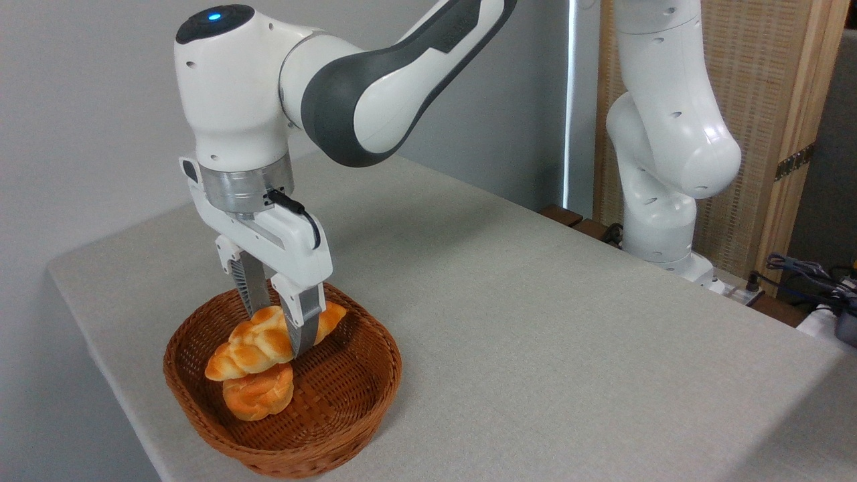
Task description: Put bread into the basket
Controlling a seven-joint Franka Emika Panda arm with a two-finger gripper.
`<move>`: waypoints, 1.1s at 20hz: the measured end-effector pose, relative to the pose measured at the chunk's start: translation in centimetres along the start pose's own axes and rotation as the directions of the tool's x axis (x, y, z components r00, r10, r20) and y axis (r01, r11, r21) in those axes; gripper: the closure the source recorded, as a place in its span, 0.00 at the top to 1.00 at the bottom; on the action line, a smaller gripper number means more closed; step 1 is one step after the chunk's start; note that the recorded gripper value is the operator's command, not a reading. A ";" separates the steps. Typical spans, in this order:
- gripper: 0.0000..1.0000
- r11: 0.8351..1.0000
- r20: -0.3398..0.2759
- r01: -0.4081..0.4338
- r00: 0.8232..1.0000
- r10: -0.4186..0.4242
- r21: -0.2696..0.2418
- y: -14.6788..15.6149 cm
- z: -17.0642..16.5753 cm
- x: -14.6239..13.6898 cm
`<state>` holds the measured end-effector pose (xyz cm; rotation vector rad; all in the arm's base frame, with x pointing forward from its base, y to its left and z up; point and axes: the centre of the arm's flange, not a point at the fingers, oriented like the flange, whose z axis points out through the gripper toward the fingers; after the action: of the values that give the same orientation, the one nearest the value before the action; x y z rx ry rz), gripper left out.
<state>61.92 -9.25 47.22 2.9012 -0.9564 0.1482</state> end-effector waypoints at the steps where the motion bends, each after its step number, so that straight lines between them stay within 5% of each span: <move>1: 1.00 1.000 -0.001 0.000 1.000 0.000 0.000 0.0 0.0 0.0; 11: 1.00 1.000 -0.018 -0.008 1.000 0.008 0.007 0.1 -2.1 0.7; 15: 1.00 0.999 0.017 -0.026 1.000 0.027 -0.028 1.0 -6.3 0.8; 22: 1.00 0.999 -0.056 -0.016 0.998 0.015 -0.028 0.1 -15.0 -3.3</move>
<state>58.27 -5.78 61.72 2.8480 -0.9640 0.2135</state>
